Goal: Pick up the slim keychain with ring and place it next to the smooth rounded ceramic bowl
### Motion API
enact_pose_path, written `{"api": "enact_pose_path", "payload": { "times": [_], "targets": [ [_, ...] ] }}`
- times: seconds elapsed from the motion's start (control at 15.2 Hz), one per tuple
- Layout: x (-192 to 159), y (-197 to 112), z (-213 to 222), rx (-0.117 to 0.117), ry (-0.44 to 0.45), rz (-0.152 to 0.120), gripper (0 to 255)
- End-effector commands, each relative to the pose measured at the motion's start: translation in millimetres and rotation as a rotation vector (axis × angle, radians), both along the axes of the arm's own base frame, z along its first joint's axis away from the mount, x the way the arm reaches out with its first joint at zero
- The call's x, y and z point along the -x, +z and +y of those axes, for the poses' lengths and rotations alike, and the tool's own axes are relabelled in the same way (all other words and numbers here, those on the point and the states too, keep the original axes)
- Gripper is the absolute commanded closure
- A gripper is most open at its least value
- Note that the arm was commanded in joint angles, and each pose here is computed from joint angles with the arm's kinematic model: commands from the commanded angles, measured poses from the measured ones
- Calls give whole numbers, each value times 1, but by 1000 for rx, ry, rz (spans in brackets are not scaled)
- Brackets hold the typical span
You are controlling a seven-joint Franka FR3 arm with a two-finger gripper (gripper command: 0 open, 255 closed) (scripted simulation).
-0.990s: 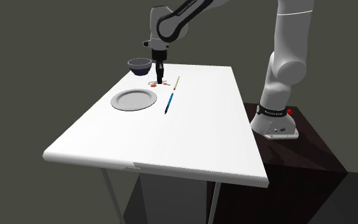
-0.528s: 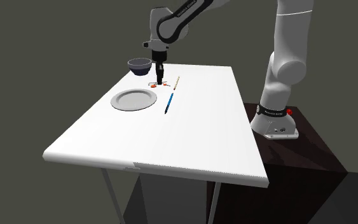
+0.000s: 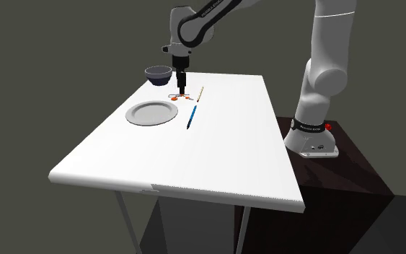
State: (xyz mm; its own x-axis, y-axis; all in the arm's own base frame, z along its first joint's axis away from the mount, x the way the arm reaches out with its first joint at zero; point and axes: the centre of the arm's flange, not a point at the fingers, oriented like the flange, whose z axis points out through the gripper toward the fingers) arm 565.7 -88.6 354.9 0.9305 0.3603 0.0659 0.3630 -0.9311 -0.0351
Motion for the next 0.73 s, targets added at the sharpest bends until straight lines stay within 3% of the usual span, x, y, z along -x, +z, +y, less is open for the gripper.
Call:
{"api": "enact_pose_path", "payload": {
  "times": [0.0,0.13,0.66],
  "targets": [
    [1,20,-1,0,0,0,0],
    [2,43,-2,0,0,0,0],
    [2,43,-2,0,0,0,0]
  ]
}}
